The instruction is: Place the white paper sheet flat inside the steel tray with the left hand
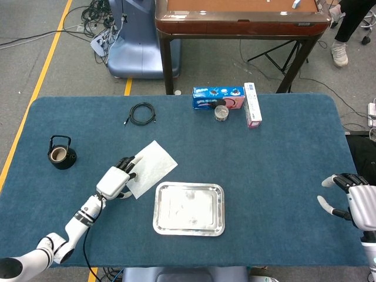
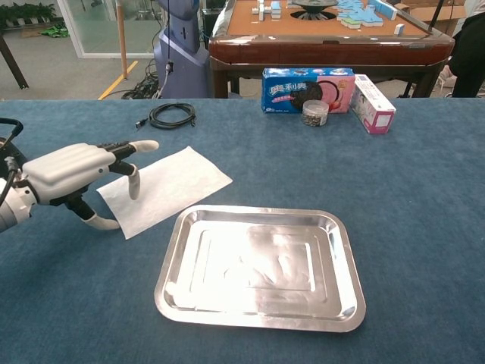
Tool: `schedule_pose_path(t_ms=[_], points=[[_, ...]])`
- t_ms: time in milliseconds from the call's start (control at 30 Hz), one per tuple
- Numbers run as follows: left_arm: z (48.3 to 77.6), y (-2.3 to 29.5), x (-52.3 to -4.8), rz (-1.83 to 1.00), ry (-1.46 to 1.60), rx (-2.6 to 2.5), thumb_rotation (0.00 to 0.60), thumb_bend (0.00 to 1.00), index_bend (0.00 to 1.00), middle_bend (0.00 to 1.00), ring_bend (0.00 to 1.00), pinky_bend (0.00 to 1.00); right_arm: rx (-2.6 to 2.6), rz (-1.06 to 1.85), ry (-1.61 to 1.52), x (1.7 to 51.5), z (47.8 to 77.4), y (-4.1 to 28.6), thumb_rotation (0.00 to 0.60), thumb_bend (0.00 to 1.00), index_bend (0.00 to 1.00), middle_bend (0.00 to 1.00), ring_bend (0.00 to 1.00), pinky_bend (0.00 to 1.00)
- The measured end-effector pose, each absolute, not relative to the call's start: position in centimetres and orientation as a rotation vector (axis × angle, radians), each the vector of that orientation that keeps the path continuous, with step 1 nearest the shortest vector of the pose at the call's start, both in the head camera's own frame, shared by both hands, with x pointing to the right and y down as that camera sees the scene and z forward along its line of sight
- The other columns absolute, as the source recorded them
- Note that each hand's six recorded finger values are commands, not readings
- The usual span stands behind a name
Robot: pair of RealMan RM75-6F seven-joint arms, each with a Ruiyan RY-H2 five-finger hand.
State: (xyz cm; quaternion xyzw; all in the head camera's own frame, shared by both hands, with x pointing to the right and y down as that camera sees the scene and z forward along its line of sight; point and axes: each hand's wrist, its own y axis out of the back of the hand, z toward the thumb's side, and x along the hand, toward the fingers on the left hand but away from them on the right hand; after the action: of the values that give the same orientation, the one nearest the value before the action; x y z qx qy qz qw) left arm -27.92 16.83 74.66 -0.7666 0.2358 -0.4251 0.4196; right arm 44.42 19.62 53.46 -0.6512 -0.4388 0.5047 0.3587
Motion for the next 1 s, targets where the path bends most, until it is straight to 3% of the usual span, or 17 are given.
schedule_pose_path(t_ms=[500,733,1000], points=[[74.95,17.09,-27.61,-1.049,0.63,-1.976,0.6,0.13,0.5,0.0,0.0,0.11,-1.677,1.3,-1.136,44.5,53.36,19.57,0.6,0.26,0.48,0.5,0.36,0.32],[74.86,17.21,-27.45,-1.025,0.643,-2.004,0.6,0.25,0.51,0.0,0.0,0.11,-1.677,1.299,-1.138,44.5,53.3,19.58,0.6,0.26,0.48,0.5,0.36,0.32],[74.62,17.15,-27.34,-0.99,0.661,-2.018,0.6,0.29,0.55,0.02,0.0,0.13,-1.677,1.298,-1.136,44.48,53.31,19.59,0.6,0.26,0.48,0.5,0.36,0.32]])
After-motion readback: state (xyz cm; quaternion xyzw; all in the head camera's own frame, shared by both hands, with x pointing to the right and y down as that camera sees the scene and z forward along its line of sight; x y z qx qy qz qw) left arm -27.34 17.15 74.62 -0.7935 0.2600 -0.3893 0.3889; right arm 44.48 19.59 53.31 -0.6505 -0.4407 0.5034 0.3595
